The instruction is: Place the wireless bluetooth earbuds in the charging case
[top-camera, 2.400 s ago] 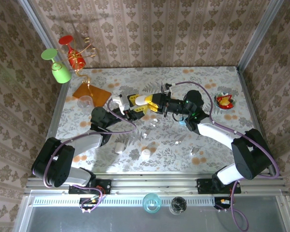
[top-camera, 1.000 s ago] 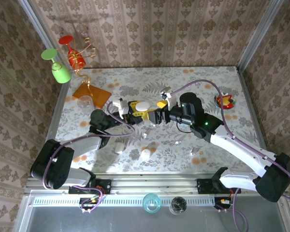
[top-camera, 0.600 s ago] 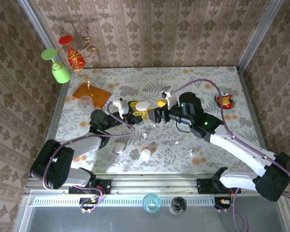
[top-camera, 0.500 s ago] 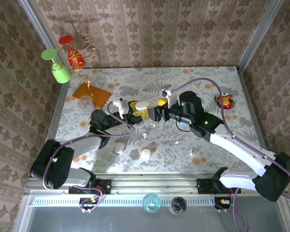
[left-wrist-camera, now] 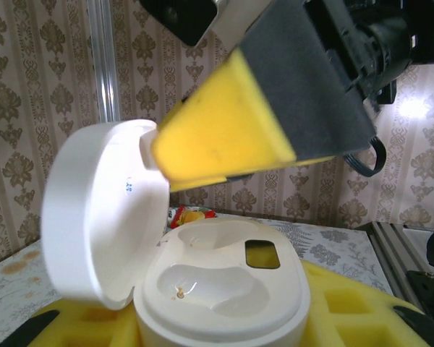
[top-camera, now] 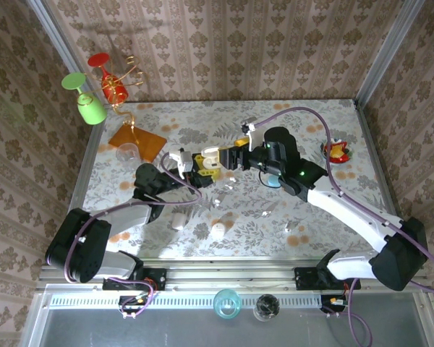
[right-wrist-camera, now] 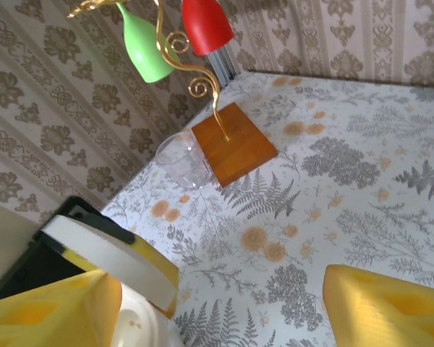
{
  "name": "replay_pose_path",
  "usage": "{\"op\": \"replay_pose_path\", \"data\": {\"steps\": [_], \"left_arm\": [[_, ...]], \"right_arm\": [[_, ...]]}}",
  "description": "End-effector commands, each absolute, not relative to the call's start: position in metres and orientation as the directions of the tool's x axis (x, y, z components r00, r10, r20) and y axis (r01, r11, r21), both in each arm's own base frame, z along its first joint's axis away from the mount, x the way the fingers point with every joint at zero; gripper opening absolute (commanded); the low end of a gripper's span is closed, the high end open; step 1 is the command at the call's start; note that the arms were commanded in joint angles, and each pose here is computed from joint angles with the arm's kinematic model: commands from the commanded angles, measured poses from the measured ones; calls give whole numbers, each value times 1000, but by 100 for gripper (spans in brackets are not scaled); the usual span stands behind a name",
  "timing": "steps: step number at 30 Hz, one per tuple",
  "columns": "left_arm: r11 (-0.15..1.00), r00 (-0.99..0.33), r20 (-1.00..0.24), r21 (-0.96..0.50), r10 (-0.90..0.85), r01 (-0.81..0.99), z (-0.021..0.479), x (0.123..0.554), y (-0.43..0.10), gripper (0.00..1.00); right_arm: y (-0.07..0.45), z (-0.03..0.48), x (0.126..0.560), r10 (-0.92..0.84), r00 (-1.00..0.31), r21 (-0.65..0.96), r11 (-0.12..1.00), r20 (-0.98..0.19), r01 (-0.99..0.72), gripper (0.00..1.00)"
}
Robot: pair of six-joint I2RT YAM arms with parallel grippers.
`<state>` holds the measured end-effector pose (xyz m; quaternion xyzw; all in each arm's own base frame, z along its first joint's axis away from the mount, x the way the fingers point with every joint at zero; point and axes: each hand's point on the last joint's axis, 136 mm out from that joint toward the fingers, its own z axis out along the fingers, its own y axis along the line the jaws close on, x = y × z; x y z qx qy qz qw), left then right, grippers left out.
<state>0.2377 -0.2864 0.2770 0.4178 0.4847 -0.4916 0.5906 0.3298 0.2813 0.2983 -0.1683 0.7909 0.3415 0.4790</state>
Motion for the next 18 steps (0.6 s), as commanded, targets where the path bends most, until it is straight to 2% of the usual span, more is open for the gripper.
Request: {"op": "replay_pose_path", "data": {"steps": [1,10,13,18], "left_arm": [[151,89,-976,60,-197,987,285,232,-283,32],[209,79,-976,36,-201,977,285,245,-274,32],[226,86,-976,39,-201,973,286,248,-269,32],[265,98,-975,43,-199,963,286,255,-260,32]], "right_arm": [[280,308,335,90,-501,408,710,-861,-573,74],[274,325,305,147,-460,446,613,-876,-652,75],[249,316,308,214,-477,487,654,-853,-578,75],[194,264,327,346,-575,595,736,-741,-323,75]]}}
